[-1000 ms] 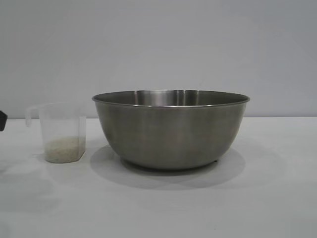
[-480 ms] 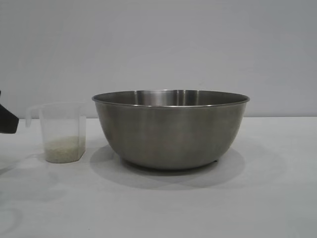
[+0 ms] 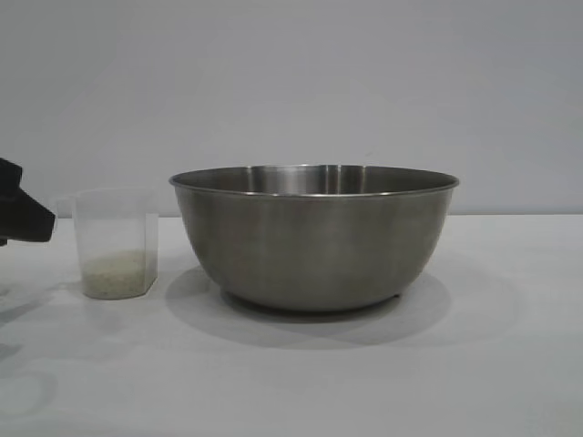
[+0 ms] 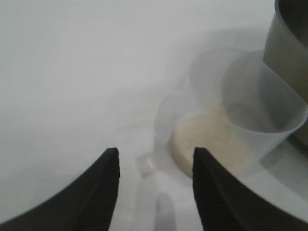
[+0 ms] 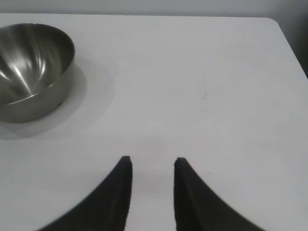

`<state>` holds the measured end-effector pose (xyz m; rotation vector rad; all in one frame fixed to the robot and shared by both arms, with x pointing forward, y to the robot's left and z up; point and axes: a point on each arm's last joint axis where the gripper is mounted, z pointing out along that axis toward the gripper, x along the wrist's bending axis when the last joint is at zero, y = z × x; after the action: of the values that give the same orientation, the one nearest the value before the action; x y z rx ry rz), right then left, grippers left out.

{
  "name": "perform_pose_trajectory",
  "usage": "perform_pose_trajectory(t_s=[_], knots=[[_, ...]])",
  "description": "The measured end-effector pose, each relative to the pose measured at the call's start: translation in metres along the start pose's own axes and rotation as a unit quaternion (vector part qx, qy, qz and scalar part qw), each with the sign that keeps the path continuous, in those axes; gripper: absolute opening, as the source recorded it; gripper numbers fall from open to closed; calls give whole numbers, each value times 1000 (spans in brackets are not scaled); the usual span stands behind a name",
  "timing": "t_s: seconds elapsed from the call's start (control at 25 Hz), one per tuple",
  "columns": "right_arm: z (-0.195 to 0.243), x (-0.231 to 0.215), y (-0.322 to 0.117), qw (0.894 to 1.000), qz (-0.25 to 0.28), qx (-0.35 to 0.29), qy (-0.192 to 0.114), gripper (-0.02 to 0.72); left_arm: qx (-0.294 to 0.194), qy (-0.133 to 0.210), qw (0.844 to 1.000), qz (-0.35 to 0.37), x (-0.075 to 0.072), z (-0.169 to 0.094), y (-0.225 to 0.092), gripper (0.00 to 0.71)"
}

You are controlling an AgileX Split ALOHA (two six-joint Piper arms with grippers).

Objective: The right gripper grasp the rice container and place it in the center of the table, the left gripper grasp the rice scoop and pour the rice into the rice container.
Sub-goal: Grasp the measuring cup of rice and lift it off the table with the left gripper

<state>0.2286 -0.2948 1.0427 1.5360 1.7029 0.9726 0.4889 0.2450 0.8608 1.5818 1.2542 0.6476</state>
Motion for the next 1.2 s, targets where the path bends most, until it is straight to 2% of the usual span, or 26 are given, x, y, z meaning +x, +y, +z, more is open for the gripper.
perform_pose_trajectory(t_s=[0.2,0.24,0.28,0.44,0.56,0.6,1.2], knots=[[0,0,0,1000,0,0,0,216,-15,6,1000,0,3,8,6,348],[0,0,0,1000,0,0,0,216,-14,6,1000,0,3,9,5,293],[0,0,0,1000,0,-1,0,216,-12,6,1000,-1,4,10,5,293],[0,0,0,1000,0,-1,0,216,-10,6,1000,-1,4,11,3,176],[0,0,0,1000,0,-1,0,216,-10,6,1000,-1,5,14,3,193],[0,0,0,1000,0,-1,0,216,-13,6,1000,0,5,15,4,153],[0,0,0,1000,0,-1,0,216,-33,-6,999,10,11,48,10,167]])
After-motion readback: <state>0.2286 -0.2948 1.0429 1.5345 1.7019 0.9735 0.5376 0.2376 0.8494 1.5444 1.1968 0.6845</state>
